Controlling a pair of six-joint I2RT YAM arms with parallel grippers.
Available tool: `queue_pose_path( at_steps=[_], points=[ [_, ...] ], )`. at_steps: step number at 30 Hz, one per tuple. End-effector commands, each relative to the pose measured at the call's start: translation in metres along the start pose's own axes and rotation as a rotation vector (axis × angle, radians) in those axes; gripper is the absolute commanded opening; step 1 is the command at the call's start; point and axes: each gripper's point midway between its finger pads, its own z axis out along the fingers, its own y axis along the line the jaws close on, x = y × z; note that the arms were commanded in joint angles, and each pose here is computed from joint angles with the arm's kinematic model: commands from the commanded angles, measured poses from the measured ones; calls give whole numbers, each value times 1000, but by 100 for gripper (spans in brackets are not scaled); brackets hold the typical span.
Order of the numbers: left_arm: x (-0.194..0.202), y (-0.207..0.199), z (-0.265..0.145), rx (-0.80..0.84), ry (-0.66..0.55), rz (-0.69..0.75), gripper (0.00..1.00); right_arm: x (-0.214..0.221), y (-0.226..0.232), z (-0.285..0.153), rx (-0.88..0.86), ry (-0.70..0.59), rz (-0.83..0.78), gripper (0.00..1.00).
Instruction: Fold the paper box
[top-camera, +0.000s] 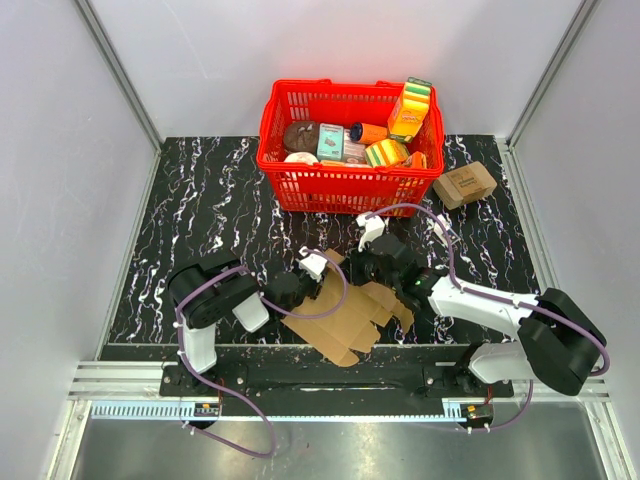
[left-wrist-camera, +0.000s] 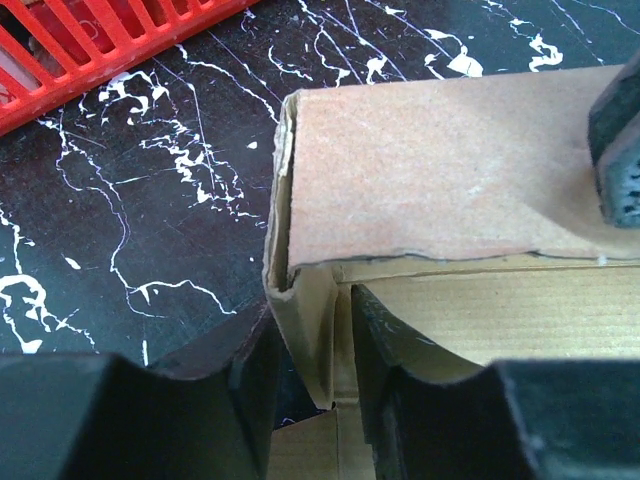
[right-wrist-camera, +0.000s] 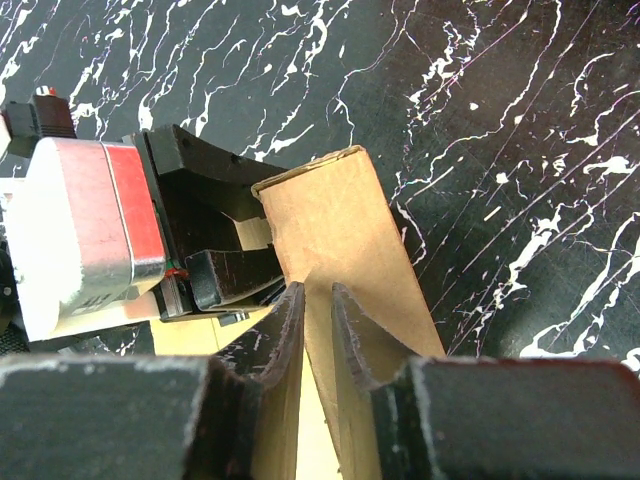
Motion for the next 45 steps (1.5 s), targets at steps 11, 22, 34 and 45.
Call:
queue_pose_path(
  at_steps=[11,22,34,45],
  points=[
    [-64,1,-16,5,-264,-141,57,2,-2,4,1,10,1,22],
    [-87,4,-56,33,-335,-253,61,1,-2,3,0,5,3,22],
    [-116,28,-96,-40,-444,-296,61,-11,3,-2,-11,-22,0,26],
    [-116,33,-94,-72,-431,-285,60,-30,12,-10,-31,-61,3,30]
  ],
)
